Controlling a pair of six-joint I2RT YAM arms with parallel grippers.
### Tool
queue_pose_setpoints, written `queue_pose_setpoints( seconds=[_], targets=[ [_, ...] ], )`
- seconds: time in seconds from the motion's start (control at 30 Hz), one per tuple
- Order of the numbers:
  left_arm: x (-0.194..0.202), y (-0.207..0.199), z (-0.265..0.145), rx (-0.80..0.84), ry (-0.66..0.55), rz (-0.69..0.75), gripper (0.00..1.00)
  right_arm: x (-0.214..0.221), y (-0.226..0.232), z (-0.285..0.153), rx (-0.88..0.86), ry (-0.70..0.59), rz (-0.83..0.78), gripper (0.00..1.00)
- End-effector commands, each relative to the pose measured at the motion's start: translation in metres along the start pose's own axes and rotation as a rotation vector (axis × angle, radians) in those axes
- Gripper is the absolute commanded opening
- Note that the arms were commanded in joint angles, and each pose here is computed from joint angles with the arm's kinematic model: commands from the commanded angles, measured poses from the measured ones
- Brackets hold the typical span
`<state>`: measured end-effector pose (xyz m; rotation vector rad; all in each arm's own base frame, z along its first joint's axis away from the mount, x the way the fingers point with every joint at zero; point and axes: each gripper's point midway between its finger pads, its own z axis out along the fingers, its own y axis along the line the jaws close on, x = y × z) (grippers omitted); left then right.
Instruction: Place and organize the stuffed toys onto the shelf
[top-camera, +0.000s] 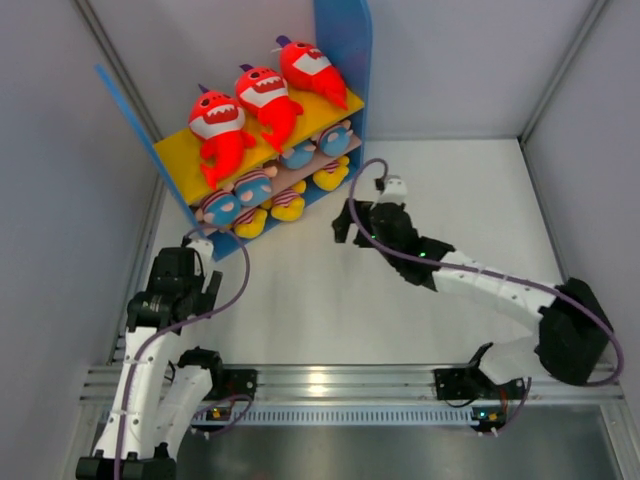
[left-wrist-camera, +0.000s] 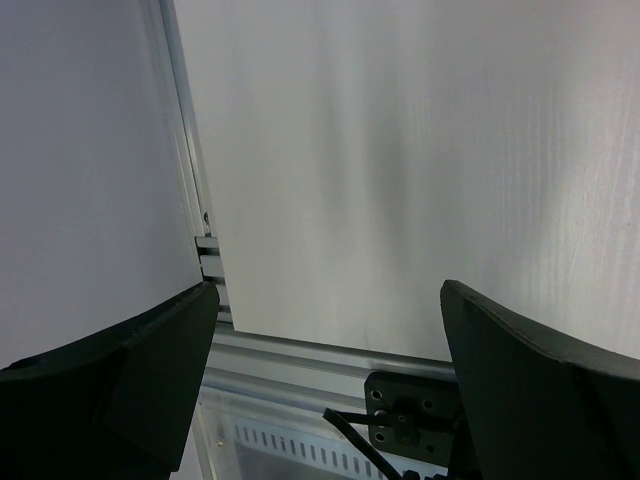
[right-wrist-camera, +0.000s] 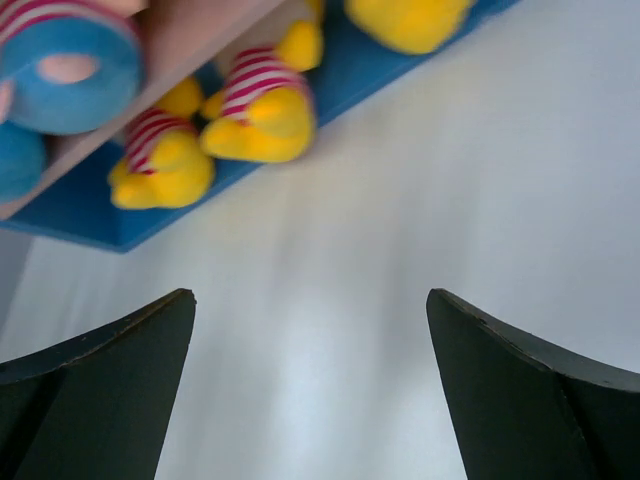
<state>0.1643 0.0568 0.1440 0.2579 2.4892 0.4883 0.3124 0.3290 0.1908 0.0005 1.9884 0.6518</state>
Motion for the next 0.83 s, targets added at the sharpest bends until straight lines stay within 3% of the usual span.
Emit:
queue_pose_setpoints(
  seconds=[0.0,0.13,0.3,0.5,0.8],
  targets=[
    [-0.007,0.002,0.005,-0.013,-0.024,-0.016,0.99,0.004,-0.111,-0.052,0.248,0.128,-0.160,0.99],
    [-0.006,0.004,0.006,-0.021,-0.012,-0.027,0.99,-0.039,-0.207,-0.093,0.425,-0.026,0.008,0.99],
    [-0.003,0.007,0.008,-0.030,0.007,-0.044,0.99,-0.055,-0.267,-0.131,0.576,-0.197,0.100,0.99],
    [0.006,0.016,0.011,-0.058,0.050,-0.087,0.98,-0.057,-0.287,-0.135,0.703,-0.231,0.140,0.99],
    [0.012,0.022,0.012,-0.078,0.079,-0.115,0.98,-0.065,-0.284,-0.128,0.696,-0.211,0.116,1.00]
  ],
)
